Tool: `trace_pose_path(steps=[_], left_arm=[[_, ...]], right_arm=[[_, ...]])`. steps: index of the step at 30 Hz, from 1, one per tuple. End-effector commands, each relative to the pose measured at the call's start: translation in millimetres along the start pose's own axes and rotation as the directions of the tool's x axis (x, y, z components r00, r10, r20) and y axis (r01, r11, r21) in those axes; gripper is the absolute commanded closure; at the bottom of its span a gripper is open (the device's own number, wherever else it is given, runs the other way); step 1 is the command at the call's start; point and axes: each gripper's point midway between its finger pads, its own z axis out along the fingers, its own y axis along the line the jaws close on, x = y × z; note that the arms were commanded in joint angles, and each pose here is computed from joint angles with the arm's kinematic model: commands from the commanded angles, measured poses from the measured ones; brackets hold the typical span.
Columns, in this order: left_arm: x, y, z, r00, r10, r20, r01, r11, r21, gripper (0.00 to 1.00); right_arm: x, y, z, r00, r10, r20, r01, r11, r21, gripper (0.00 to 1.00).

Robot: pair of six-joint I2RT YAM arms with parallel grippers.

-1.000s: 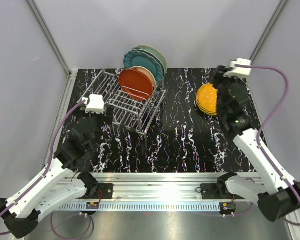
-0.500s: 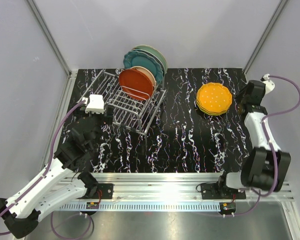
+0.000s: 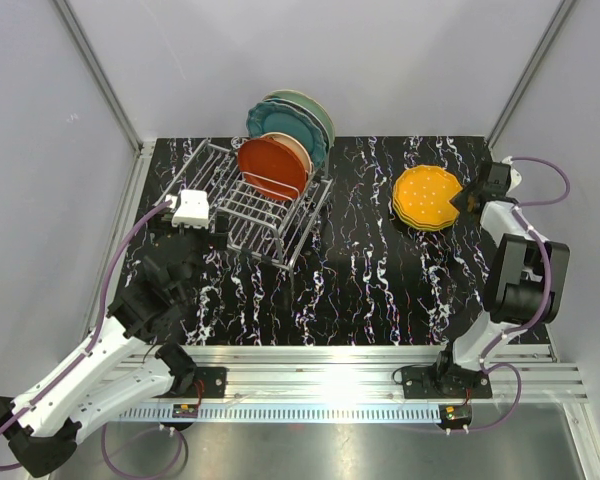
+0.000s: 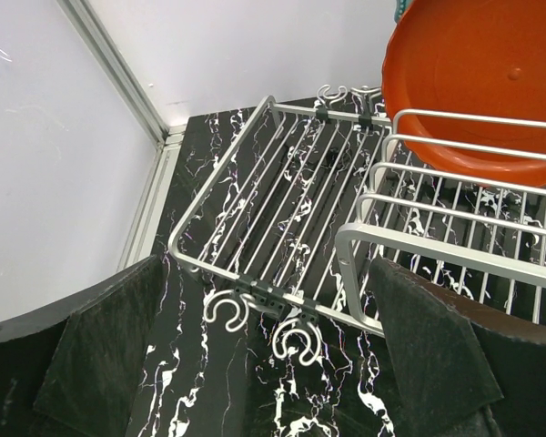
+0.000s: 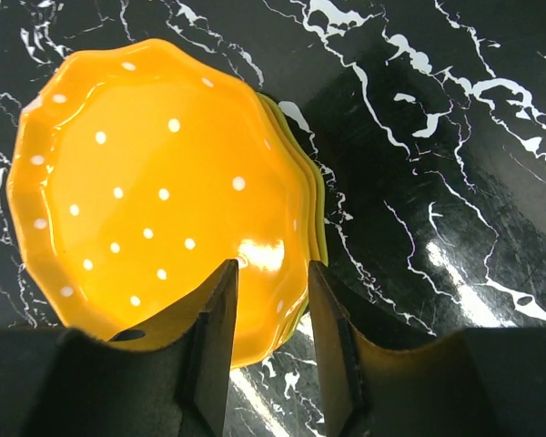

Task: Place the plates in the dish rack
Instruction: Grab a plate with the right arm

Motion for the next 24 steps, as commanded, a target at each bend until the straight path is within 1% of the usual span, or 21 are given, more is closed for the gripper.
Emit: trace_pose_path(steps=[1, 5, 12, 15, 16, 19, 22, 23, 24], left_arm=[[-22, 3, -4, 0.996, -0.067, 0.054, 0.067, 0.998, 0.017, 0.01], [-22, 2, -4, 0.996, -0.07, 0.056, 0.069, 0.997, 0.023, 0.01], [-21, 1, -4, 0.997, -0.062, 0.05, 0.061, 0.998, 0.026, 0.01], [-21, 2, -4, 0.997, -0.061, 0.051, 0.06, 0.998, 0.02, 0.01], [-21, 3, -4, 0.997, -0.059, 0.049, 0.058, 0.998, 0.017, 0.01], [-21, 2, -3, 0.997, -0.062, 0.05, 0.061, 0.998, 0.018, 0.01], [-21, 1, -3, 0.997, -0.06, 0.05, 0.059, 0.998, 0.021, 0.01], [-22, 1, -3, 0.997, -0.06, 0.051, 0.059, 0.998, 0.023, 0.01], [-22, 1, -3, 0.997, -0.061, 0.049, 0.06, 0.998, 0.022, 0.01]], right_arm=[[-20, 8, 4, 0.999, 0.021, 0.045, -0.02, 1.0, -0.008, 0.57], [-12, -1, 17, 1.0, 0.011, 0.026, -0.012, 0.999, 0.033, 0.57], [-5, -3, 32, 1.0, 0.003, 0.008, -0.003, 0.999, 0.037, 0.57], [-8, -2, 35, 1.0, 0.002, 0.011, -0.002, 0.999, 0.039, 0.6], [-8, -1, 36, 1.0, 0.002, 0.009, -0.002, 0.999, 0.038, 0.68], [-8, 0, 36, 1.0, 0.002, 0.006, -0.002, 0.999, 0.033, 0.8], [-7, 1, 34, 1.0, 0.001, 0.005, -0.001, 1.0, 0.026, 0.85], [-6, 0, 34, 1.0, -0.001, 0.002, 0.001, 1.0, 0.028, 0.91], [-5, 0, 33, 1.0, -0.003, -0.001, 0.003, 1.0, 0.026, 0.94]])
